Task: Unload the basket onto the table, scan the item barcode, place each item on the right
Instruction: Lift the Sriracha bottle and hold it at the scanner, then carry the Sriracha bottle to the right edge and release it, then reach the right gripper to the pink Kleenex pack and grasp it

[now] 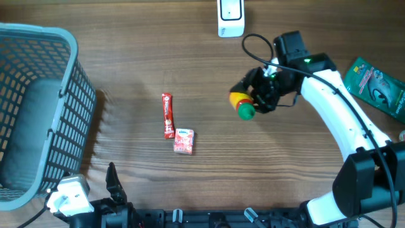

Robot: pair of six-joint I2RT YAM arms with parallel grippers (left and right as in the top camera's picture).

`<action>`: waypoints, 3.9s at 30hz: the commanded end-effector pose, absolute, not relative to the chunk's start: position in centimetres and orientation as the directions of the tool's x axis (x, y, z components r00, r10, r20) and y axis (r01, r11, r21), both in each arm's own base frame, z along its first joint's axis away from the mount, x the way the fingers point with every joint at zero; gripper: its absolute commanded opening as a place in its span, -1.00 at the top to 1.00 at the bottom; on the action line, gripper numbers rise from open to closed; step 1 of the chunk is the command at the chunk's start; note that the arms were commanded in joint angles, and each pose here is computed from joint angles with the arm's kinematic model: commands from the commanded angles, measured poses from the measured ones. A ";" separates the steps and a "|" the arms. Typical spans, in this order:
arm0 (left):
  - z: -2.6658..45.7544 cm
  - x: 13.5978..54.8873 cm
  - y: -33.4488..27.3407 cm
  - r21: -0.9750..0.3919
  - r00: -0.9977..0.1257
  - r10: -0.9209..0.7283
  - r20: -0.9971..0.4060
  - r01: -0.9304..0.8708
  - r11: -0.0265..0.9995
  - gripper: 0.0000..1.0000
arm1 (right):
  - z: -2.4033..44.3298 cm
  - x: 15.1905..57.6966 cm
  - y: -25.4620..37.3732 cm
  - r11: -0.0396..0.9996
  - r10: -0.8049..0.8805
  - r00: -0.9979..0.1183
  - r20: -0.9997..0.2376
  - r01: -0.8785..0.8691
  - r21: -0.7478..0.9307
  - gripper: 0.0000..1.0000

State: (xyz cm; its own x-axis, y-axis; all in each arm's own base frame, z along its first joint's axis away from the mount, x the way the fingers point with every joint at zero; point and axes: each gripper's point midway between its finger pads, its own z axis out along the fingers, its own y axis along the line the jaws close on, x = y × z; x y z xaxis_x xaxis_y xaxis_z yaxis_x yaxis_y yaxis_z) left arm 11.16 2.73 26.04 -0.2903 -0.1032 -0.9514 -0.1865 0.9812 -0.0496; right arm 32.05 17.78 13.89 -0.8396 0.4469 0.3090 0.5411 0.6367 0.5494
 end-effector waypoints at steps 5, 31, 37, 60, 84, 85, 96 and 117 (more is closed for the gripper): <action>26.2 11.1 2.7 -0.058 -0.282 -0.110 -0.953 -0.188 0.981 -1.00 | 13.4 32.3 10.2 0.624 0.573 -0.771 0.278 0.630 0.462 0.82; 26.2 11.1 2.7 -0.058 -0.282 -0.110 -0.953 -0.188 0.981 -1.00 | 16.9 53.6 12.8 0.722 0.692 -0.432 -0.578 0.423 0.547 0.69; 26.2 11.1 2.7 -0.058 -0.282 -0.110 -0.953 -0.187 0.981 -1.00 | 15.0 65.3 15.5 0.753 0.656 -0.358 -0.665 0.377 0.539 0.69; 26.2 11.1 2.7 -0.058 -0.282 -0.110 -0.953 -0.187 0.981 -1.00 | 15.5 53.2 -19.0 0.308 0.811 -0.158 -0.564 0.934 0.181 0.64; 26.2 11.1 2.7 -0.058 -0.282 -0.110 -0.953 -0.188 0.981 -1.00 | 13.1 33.7 -36.2 -0.174 0.847 0.107 -0.522 0.982 -0.080 -0.91; 26.2 11.1 2.7 -0.058 -0.282 -0.110 -0.953 -0.188 0.981 -1.00 | 14.5 33.7 -36.1 -0.173 0.838 0.119 -0.532 0.984 -0.052 -0.93; 26.2 11.1 2.7 -0.058 -0.282 -0.110 -0.953 -0.187 0.981 -1.00 | 27.6 38.6 -9.9 0.500 0.863 -0.485 -0.144 0.774 0.388 -0.99; 26.2 11.1 2.7 -0.058 -0.282 -0.110 -0.953 -0.187 0.981 -1.00 | 11.6 33.5 26.7 0.934 0.264 -0.950 -0.165 0.208 0.292 -0.99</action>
